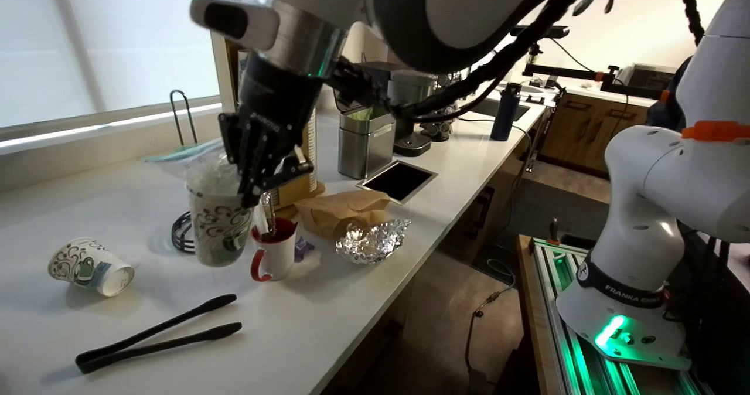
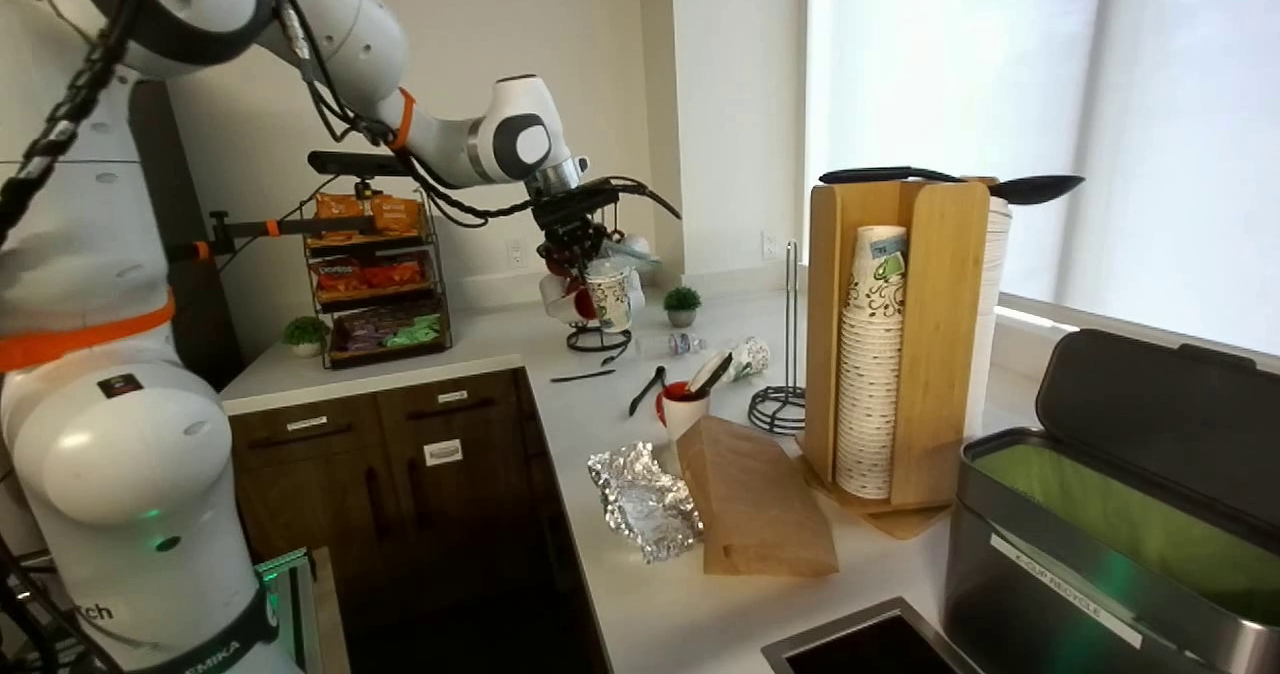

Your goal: Move the coffee cup to the left

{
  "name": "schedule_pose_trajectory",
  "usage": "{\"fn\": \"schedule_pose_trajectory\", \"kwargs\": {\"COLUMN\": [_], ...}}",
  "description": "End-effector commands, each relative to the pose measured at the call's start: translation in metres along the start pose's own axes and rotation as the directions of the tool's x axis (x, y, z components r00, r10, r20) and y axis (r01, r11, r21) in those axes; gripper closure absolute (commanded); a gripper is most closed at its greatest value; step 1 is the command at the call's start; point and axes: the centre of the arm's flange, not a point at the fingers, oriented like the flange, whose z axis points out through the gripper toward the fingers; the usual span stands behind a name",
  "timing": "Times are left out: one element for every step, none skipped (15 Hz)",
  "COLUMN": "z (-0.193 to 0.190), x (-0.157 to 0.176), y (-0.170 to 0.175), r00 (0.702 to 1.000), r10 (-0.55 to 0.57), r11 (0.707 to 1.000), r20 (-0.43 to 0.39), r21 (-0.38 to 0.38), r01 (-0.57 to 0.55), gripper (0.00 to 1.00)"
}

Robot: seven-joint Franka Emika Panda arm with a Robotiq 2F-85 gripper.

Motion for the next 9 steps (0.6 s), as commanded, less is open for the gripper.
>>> {"fn": "schedule_pose_trajectory", "kwargs": {"z": [0.053, 0.058, 0.046, 0.057, 0.063, 0.065, 0.065, 0.071, 0.084], "x": [0.041, 0.043, 0.025, 0.031, 0.034, 0.036, 0.036, 0.040, 0.046], "y": [0.037, 0.040, 0.016, 0.020, 0.025, 0.028, 0.030, 0.030, 0.030], "r00": [0.992, 0.990, 0.996, 0.994, 0.993, 0.993, 0.992, 0.993, 0.994], "r10": [-0.129, -0.143, -0.088, -0.106, -0.114, -0.117, -0.120, -0.113, -0.111], "r11": [0.989, 0.986, 0.995, 0.992, 0.991, 0.991, 0.990, 0.991, 0.991], "r20": [0.008, -0.023, -0.009, -0.017, -0.023, -0.026, -0.027, -0.019, -0.007], "r21": [0.080, 0.089, 0.055, 0.063, 0.066, 0.066, 0.066, 0.064, 0.068], "r01": [0.128, 0.144, 0.088, 0.107, 0.115, 0.119, 0.121, 0.114, 0.111], "gripper": [0.99, 0.99, 0.95, 0.95, 0.95, 0.95, 0.95, 0.99, 0.99]}}
